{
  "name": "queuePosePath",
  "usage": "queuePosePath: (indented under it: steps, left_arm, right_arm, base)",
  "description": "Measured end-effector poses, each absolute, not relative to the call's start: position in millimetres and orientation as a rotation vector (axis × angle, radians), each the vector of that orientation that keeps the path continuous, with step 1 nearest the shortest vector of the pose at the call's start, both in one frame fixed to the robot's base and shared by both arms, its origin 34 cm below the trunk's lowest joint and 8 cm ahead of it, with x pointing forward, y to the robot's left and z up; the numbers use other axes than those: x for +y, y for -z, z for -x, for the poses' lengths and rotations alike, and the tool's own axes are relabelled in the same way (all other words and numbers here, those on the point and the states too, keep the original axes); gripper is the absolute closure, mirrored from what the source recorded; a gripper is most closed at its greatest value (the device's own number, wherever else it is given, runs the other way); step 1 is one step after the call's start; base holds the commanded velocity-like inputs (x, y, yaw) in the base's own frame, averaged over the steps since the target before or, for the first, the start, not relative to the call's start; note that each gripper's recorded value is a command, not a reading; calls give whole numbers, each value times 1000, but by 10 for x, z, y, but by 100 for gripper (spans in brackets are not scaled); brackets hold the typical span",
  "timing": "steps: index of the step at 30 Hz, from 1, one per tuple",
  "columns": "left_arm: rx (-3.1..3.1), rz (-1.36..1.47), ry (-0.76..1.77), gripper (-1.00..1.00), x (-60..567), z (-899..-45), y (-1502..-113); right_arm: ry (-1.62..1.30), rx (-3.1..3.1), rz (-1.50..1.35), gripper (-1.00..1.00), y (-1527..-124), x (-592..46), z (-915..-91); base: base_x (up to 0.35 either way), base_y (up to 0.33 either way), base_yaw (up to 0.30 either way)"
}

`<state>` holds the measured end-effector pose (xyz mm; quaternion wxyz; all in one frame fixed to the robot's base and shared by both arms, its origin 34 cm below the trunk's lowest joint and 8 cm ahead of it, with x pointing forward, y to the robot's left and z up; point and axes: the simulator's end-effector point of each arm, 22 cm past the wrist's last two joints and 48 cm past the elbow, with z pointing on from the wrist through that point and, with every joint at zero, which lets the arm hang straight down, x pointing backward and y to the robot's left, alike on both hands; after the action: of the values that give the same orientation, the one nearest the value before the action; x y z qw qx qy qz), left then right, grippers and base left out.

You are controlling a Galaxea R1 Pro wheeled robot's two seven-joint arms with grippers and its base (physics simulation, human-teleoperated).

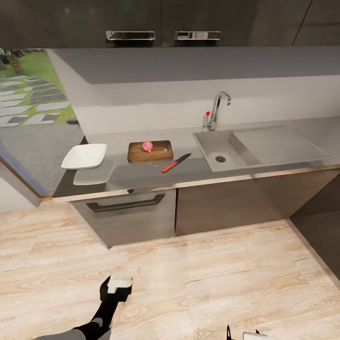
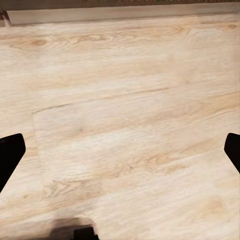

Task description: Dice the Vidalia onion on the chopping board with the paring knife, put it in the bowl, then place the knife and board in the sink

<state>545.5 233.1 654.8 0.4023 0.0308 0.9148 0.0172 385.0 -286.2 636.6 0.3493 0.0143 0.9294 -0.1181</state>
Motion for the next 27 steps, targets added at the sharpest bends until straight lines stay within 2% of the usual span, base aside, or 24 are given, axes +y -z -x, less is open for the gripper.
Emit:
queuePosePath:
  steps: [19,27]
  left_arm:
    - [2217,66,-242,-100,2799,-3966,-6650]
    - [2220,120,-367,-100,3044,-3792,-6675]
  right_arm:
    - [383,2371,-15,-100,-6525,-3116,-4413]
    - [361,2358,8,-100,-6622,-3098,-4695]
  base:
    - [0,0,0]
    - [0,0,0]
